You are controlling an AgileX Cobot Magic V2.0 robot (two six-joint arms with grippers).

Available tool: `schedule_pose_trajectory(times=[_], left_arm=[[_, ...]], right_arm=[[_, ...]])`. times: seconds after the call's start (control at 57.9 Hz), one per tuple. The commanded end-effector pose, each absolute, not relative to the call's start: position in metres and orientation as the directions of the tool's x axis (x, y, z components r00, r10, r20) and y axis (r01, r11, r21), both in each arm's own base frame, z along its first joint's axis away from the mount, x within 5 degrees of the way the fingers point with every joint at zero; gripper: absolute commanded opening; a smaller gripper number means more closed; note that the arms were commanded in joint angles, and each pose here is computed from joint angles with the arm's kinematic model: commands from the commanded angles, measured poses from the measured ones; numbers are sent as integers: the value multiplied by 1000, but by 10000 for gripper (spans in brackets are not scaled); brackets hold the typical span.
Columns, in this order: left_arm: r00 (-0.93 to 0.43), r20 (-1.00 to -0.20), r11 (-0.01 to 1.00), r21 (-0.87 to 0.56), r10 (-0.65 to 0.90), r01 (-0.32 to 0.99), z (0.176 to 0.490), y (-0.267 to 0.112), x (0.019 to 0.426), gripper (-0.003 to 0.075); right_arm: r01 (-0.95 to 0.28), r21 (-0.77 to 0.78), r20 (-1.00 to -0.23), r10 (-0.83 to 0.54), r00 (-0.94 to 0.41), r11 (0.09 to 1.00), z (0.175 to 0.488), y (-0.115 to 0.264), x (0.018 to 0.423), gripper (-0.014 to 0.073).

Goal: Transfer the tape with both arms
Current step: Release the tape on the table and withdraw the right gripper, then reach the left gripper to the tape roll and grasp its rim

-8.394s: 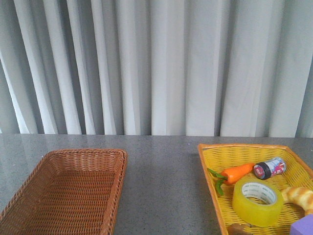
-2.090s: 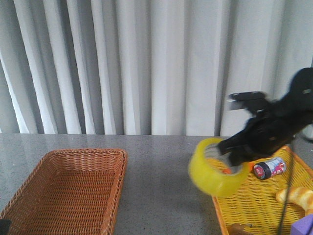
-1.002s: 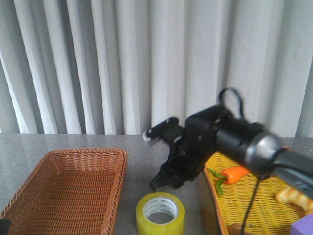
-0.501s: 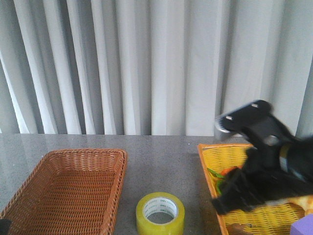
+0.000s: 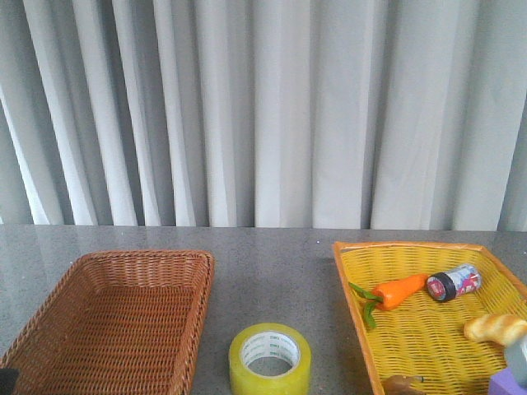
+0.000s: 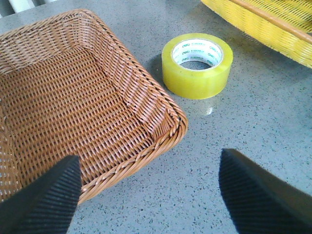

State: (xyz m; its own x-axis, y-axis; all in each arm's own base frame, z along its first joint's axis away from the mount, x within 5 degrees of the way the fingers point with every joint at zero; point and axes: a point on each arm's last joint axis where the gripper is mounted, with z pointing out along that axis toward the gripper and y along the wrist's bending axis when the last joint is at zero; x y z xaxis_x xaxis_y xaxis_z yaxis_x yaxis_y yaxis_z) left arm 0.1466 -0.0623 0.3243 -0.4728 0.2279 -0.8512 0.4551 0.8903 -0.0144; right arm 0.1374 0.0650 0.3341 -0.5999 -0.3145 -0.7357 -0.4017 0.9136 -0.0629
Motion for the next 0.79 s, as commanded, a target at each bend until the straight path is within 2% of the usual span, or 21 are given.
schedule_pose_trajectory(times=[0.0, 0.294, 0.466, 0.777], left_arm=[[-394, -902, 895, -21, 175, 446, 341, -64, 150, 570], [-329, -934, 904, -18, 136, 426, 348, -64, 155, 570], [-320, -926, 891, 37, 200, 452, 358, -72, 175, 558], [-333, -878, 791, 81, 345, 607, 378, -134, 238, 555]], right_arm=[[-401, -67, -804, -288, -521, 914, 340, 62, 133, 327], [-399, -68, -817, -281, -504, 914, 342, 55, 122, 327], [-399, -68, -815, -282, -506, 914, 342, 55, 122, 327], [-399, -68, -815, -282, -506, 914, 342, 55, 122, 327]])
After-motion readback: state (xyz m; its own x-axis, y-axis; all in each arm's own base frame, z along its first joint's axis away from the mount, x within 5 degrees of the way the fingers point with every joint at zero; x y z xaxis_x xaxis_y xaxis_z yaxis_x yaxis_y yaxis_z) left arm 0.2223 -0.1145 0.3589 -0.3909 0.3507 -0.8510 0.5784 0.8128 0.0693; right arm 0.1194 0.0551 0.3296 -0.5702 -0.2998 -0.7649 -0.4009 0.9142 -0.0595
